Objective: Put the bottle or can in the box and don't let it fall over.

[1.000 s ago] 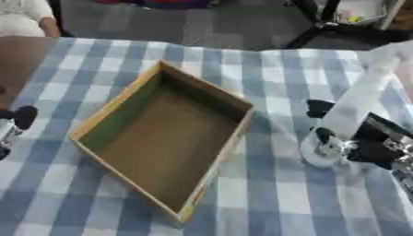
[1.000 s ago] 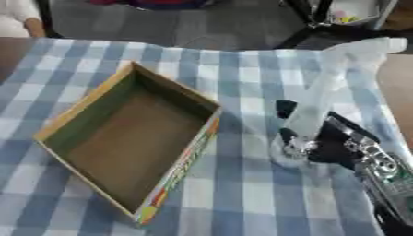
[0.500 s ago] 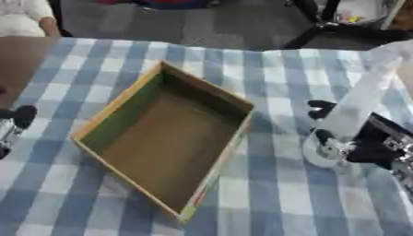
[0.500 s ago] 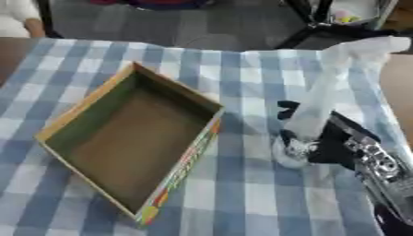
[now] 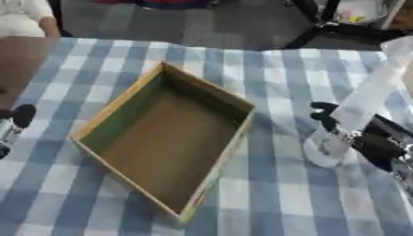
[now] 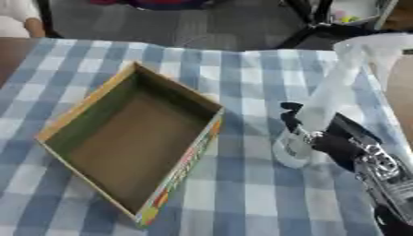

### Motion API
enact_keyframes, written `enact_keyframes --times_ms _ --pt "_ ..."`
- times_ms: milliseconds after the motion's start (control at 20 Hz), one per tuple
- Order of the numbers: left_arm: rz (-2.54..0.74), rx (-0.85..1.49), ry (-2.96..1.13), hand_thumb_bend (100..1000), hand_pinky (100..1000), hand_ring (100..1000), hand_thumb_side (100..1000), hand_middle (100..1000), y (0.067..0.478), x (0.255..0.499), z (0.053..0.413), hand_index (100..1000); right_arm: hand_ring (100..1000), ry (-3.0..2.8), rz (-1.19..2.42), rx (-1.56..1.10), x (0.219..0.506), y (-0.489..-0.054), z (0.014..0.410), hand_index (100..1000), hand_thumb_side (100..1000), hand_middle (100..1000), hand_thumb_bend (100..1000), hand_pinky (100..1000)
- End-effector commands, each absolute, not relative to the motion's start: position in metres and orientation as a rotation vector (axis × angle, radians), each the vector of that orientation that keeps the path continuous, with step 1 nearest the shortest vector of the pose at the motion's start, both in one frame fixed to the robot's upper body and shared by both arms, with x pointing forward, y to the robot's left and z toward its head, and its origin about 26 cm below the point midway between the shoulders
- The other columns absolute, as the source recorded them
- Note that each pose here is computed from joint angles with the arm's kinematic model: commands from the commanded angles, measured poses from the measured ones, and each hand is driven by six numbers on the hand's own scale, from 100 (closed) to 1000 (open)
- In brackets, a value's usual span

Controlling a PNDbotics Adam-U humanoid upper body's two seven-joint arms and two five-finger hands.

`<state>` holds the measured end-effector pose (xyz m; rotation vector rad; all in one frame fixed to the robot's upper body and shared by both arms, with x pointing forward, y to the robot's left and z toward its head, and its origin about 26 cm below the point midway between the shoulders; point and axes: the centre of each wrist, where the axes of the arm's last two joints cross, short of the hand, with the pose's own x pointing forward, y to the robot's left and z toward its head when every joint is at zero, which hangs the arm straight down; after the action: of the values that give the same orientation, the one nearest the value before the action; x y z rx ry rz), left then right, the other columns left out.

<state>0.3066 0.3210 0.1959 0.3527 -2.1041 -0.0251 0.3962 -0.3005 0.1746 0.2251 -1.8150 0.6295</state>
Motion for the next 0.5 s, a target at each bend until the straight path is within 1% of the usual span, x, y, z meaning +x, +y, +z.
enact_keyframes --times_ms 50,100,250,400,450,500 --pt "-0.036 0.367 -2.136 658 1000 546 329 729 0.3229 0.3040 0.2060 858 956 -1.813 0.637 0.228 0.3944 -0.3046 0.1793 323 336 917 100 805" --pt "-0.035 0.367 -2.136 652 1000 546 328 729 0.3229 0.3040 0.2060 858 952 -1.818 0.638 0.233 0.3943 -0.3045 0.1798 237 342 904 100 803" --pt "-0.034 0.367 -2.137 649 1000 546 328 729 0.3230 0.3039 0.2063 858 947 -1.832 0.647 0.235 0.3941 -0.3049 0.1810 176 362 892 100 801" --pt "-0.034 0.367 -2.137 649 1000 546 328 729 0.3231 0.3038 0.2066 858 947 -1.838 0.652 0.233 0.3941 -0.3053 0.1807 176 362 892 100 801" --pt "-0.034 0.367 -2.137 643 1000 546 328 729 0.3232 0.3037 0.2067 858 938 -1.845 0.655 0.231 0.3941 -0.3055 0.1817 100 375 857 100 793" --pt "-0.034 0.367 -2.137 643 1000 546 329 729 0.3233 0.3036 0.2067 857 937 -1.854 0.661 0.228 0.3938 -0.3056 0.1832 100 372 855 100 793"
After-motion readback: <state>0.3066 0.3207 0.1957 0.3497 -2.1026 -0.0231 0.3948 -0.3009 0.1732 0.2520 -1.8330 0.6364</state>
